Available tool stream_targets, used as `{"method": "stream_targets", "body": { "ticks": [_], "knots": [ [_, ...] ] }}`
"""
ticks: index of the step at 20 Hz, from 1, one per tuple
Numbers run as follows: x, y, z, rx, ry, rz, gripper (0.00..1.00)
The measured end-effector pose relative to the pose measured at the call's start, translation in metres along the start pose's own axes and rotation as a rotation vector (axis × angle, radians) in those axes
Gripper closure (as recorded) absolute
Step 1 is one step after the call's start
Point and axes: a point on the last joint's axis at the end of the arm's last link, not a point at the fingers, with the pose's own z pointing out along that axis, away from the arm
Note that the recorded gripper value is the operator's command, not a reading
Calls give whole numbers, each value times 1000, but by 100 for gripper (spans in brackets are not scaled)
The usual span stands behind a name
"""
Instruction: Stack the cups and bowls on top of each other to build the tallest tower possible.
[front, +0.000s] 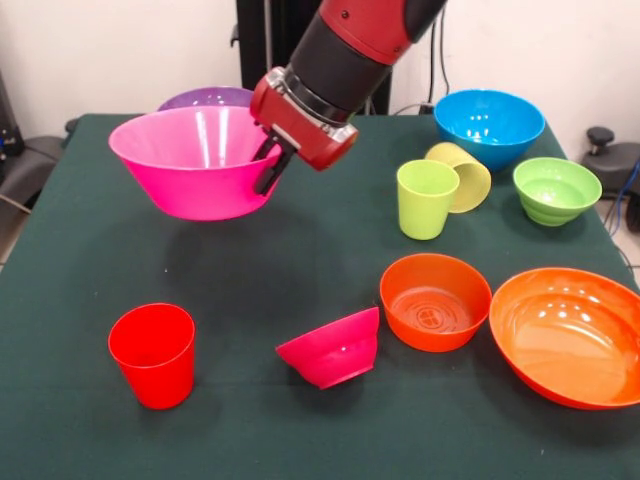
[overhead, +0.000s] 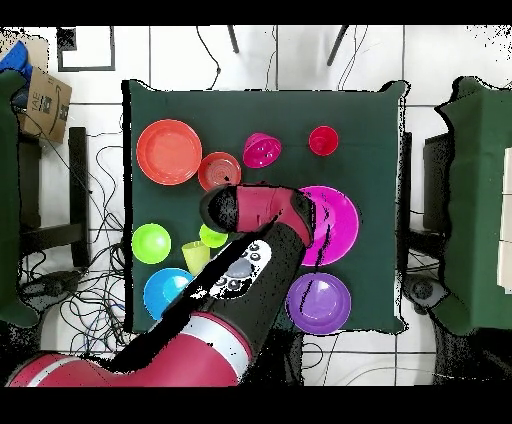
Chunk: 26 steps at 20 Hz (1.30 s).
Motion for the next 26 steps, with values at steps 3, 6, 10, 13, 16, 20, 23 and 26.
{"method": "stream_targets", "body": {
  "ticks": [3,6,10,13,16,20,23,26],
  "knots": [
    [-1,-5,4,-3,-24,-2,100],
    [0,-6,5,-7,-34,-2,100],
    [0,-6,5,-8,-36,-2,100],
    [0,-6,5,-8,-35,-2,100],
    [1,-6,5,-7,-34,-2,100],
    [0,-7,5,-8,-35,0,0],
    [-2,-9,5,-8,-34,4,0],
    [-4,-13,8,-7,-30,13,0]
  ]
}}
